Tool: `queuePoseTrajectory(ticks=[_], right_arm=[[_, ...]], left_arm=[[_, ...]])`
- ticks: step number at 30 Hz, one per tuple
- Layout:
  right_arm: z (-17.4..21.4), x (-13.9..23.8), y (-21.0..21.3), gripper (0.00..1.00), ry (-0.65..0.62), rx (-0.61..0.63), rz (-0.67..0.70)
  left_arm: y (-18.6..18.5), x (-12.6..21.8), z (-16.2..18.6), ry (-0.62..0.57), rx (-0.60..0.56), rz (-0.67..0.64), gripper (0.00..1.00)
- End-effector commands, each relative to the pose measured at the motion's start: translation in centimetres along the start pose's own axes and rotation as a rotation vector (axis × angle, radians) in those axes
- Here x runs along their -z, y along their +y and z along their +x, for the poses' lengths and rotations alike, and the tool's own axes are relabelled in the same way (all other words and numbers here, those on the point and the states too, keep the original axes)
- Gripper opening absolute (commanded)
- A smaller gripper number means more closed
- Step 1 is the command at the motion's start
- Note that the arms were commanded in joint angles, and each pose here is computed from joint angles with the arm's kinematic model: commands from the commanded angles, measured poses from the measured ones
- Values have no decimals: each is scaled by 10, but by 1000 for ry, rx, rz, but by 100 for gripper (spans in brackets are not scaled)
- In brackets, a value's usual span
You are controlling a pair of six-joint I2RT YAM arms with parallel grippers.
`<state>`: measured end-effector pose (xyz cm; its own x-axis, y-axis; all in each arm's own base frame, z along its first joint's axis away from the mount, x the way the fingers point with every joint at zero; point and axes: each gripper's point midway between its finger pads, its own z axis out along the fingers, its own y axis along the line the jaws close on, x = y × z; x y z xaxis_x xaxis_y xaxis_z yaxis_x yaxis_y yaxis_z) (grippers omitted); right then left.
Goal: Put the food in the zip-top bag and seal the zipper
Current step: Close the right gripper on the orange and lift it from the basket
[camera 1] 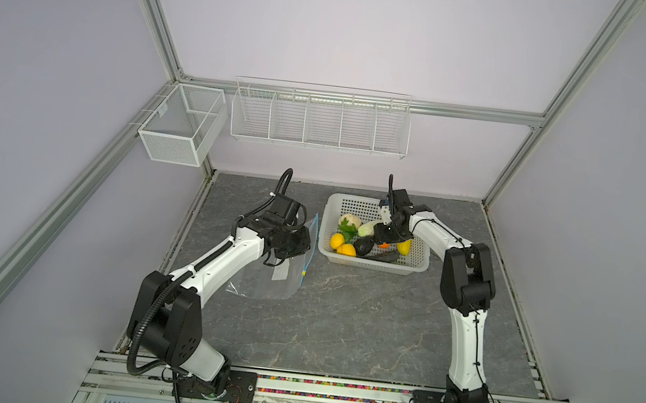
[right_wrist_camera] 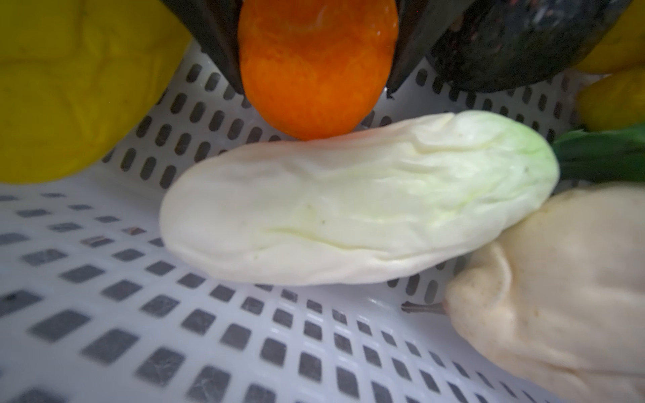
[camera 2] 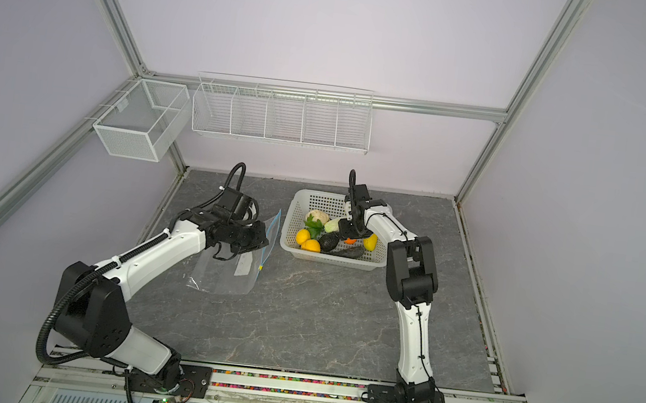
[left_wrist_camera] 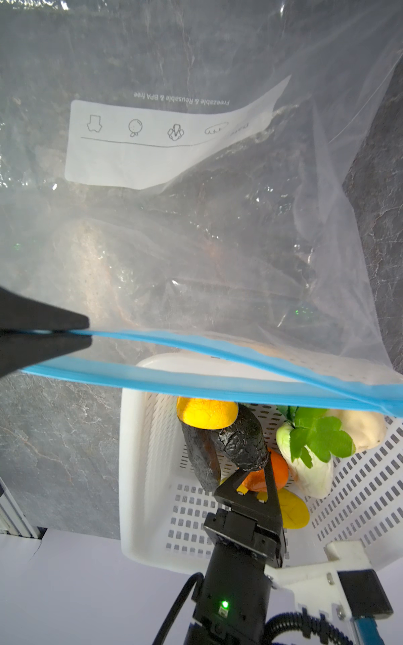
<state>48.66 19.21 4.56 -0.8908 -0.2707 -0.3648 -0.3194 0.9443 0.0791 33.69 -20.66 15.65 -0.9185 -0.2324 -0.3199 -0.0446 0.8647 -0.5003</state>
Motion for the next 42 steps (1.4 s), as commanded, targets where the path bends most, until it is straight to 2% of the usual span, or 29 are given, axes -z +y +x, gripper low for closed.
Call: queuePoseTrajectory(ticks=[1,12,23,31,42], right_arm=[[3,14,-1,53,-2,-39,-11],[0,52,-5,48,-84,-162,-83],[-6,101,4,48,-197,-194,-163],[-8,127,30,47,-260,-236,-318],[-18,142,78,46,-306,-253,-502]], left_arm=[[-10,13,-9,-36,-27,21,0],[-22,10,-10,-19,-49,79,0],[-27,12,-16,-24,-50,109,0],[-28,11,-16,-19,-50,115,0],[-29,12,-16,-23,-49,117,0]])
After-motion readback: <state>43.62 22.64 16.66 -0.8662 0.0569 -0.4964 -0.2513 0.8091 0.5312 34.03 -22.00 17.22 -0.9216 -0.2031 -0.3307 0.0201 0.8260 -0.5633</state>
